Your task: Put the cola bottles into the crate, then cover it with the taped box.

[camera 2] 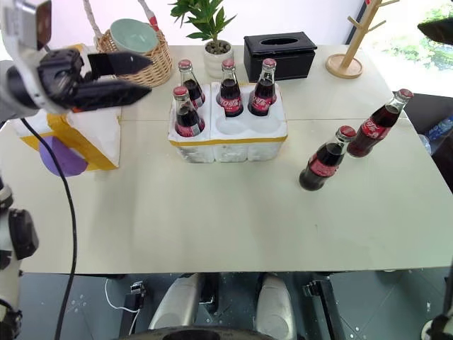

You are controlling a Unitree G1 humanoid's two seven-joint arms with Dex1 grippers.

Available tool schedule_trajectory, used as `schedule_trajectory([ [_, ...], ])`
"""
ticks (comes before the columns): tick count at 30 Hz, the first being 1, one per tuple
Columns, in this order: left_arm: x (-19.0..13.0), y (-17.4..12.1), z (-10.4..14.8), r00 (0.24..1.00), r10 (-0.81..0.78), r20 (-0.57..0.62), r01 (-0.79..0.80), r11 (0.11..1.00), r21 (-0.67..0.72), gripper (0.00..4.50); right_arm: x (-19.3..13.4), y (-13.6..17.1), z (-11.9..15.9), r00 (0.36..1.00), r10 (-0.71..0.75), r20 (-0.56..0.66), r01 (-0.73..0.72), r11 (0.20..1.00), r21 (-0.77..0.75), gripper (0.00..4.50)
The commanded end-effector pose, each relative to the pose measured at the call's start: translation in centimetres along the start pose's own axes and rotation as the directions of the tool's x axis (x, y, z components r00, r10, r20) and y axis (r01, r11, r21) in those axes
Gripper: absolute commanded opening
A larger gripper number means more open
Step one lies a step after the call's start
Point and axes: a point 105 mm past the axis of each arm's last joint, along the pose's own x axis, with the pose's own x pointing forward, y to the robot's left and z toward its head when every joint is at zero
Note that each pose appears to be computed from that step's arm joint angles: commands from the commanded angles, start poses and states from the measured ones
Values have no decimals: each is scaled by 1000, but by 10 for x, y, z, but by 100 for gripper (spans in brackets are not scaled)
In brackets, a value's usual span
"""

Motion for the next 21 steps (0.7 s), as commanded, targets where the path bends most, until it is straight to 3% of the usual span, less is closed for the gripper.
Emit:
schedule_trajectory([
  [1, 9, -14, -11, 997, -54, -55, 56, 998, 22, 442, -16, 31, -3, 999, 41, 19, -40, 999, -7, 450],
  [5, 21, -10, -30, 997, -37, -64, 37, 999, 6, 442, -15, 72, -63, 998, 13, -58, -8, 997, 75, 450],
  [9, 30, -12, -44, 997, -36, -73, 36, 999, 1, 442, -5, 89, -107, 990, -119, -71, 128, 980, 154, 450],
  [16, 36, -11, -51, 997, -27, -75, 28, 1000, 6, 442, 23, 125, -132, 986, -169, -16, 169, 968, 185, 450],
  [21, 40, -7, -52, 998, -13, -57, 14, 1000, 5, 442, 54, 125, -152, 961, -278, 3, 268, 930, 253, 450],
])
